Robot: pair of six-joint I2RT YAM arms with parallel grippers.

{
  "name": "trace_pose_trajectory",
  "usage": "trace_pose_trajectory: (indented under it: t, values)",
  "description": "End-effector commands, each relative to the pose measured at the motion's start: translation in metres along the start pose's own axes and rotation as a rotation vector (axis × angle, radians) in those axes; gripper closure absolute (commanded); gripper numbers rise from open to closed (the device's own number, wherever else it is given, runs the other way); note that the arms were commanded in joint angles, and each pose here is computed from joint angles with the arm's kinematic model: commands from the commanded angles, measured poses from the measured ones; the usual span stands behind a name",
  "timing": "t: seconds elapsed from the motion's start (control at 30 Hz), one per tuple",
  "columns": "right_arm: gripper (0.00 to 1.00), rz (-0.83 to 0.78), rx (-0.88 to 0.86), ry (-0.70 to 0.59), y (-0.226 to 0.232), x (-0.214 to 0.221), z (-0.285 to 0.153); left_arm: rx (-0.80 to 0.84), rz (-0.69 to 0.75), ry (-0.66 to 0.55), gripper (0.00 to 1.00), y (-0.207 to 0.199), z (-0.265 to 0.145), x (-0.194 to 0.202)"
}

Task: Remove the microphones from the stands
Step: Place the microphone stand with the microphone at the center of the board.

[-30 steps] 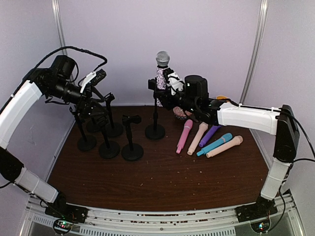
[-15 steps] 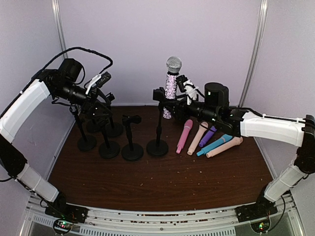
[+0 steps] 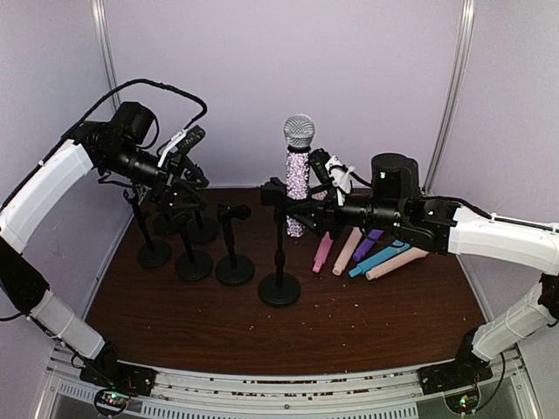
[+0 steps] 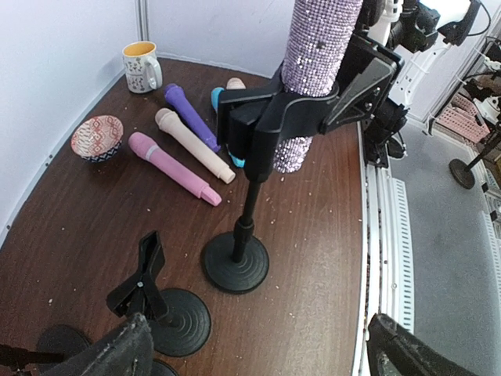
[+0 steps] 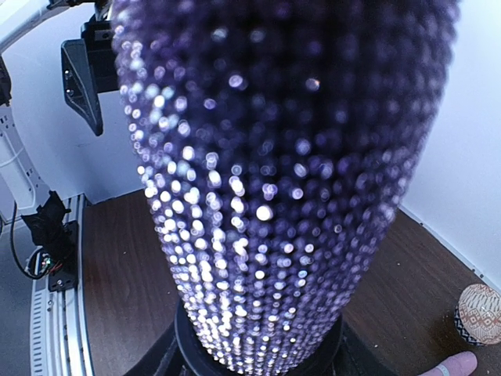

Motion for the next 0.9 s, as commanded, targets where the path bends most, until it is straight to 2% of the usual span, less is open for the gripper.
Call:
trace_pose_trajectory:
  t: [0.0,0.13,0.17,0.23,0.47,0.67,0.87]
  values:
    - [0.72,-0.029,-0.033,-0.085,0.007,-0.031,-0.016,0.06,0.072,-0.025,0.02,-0.02,-0.001,-0.003]
    - [0.44,-0.03,-0.069,-0.032,0.012,-0.018,-0.011,0.116,0.115,-0.039,0.02,-0.028,0.007,-0.005]
    - [0.33,-0.032,-0.064,-0.015,0.012,-0.013,-0.01,0.121,0.14,-0.06,0.02,-0.03,0.008,-0.01]
    - [0.02,-0.039,-0.052,-0.01,0.01,-0.014,-0.014,0.121,0.192,-0.094,0.02,-0.033,0.009,-0.02]
    - [0.0,-0.038,-0.002,-0.141,0.003,-0.062,-0.046,0.19,0.305,-0.105,0.02,-0.031,0.027,-0.044]
    - [0.0,-0.006,0.012,-0.191,-0.001,-0.082,-0.049,0.269,0.442,-0.067,0.02,-0.041,0.056,-0.049]
    - [0.14,0.019,-0.03,-0.2,0.003,-0.088,-0.039,0.303,0.498,-0.053,0.02,-0.038,0.08,-0.051]
Point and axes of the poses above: each gripper's point midway between its finger pads, its own z axis out along the fingers, its own y axis along the line the jaws close on, x = y × z, the point moved 1 cm from there along -z, back along the fingers, and after that the axes turned 11 degrees about -z, right-handed, at the moved point
